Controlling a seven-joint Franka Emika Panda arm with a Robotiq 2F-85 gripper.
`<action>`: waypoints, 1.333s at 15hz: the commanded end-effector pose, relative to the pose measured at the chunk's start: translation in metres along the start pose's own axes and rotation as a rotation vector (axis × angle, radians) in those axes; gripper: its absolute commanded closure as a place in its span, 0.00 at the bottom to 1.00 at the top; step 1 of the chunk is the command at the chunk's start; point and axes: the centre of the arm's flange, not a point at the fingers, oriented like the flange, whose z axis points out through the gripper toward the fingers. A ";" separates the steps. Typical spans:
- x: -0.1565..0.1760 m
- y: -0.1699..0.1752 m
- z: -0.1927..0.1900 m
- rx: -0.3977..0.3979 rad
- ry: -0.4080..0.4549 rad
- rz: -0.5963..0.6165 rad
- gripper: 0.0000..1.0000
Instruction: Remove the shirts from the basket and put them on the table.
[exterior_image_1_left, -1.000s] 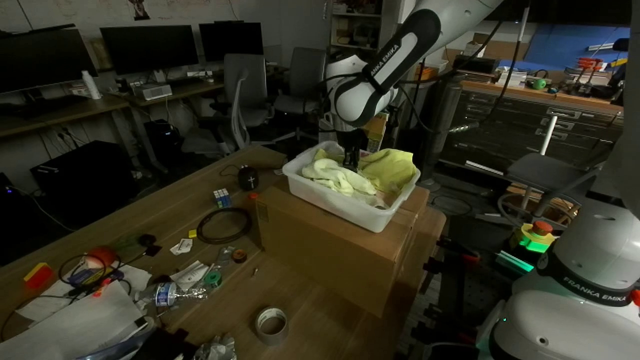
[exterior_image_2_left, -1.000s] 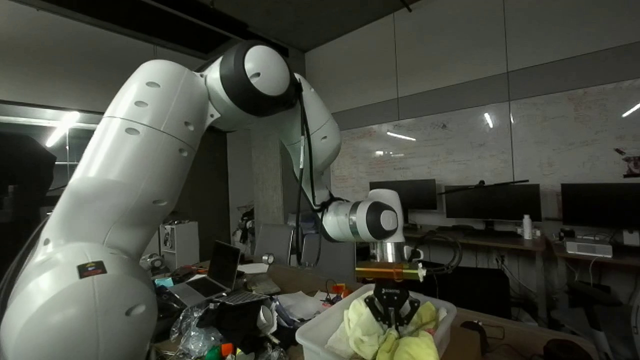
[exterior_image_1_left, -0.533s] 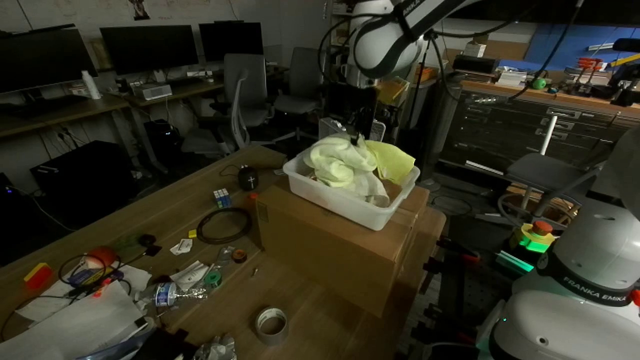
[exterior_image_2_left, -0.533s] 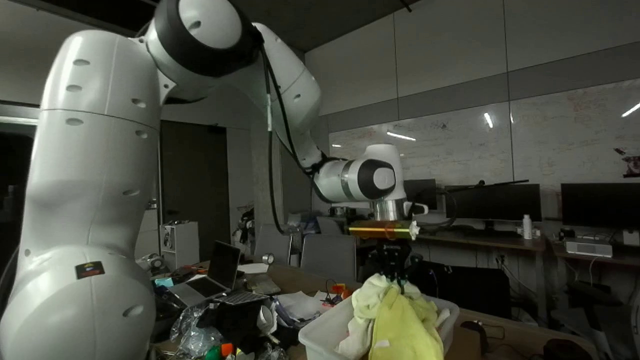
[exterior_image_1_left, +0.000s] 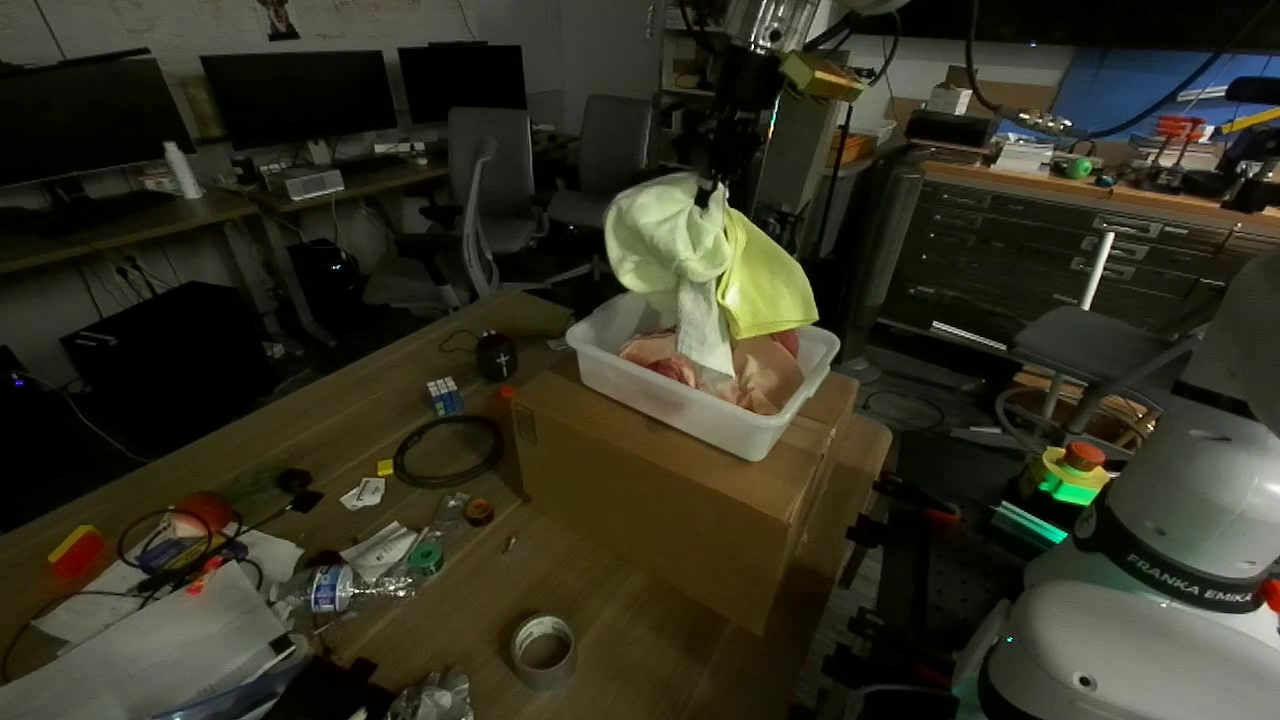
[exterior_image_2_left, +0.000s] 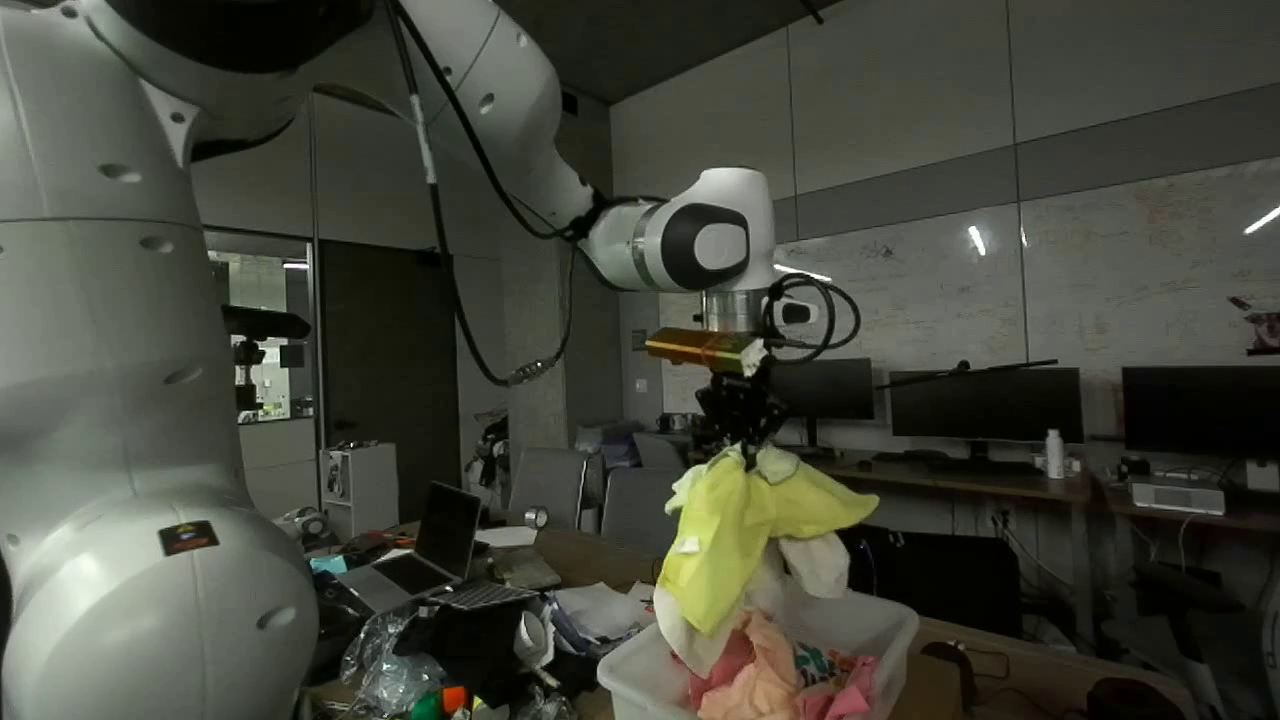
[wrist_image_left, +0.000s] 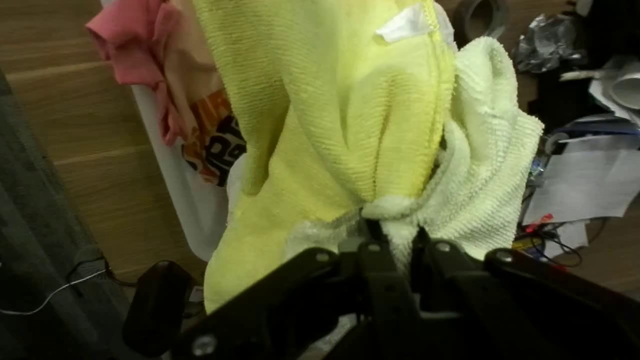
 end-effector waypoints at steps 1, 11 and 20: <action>-0.001 -0.021 -0.036 0.109 0.012 0.060 0.97; -0.020 -0.155 -0.008 0.219 -0.374 -0.308 0.97; -0.026 -0.253 0.048 0.096 -0.240 -0.264 0.97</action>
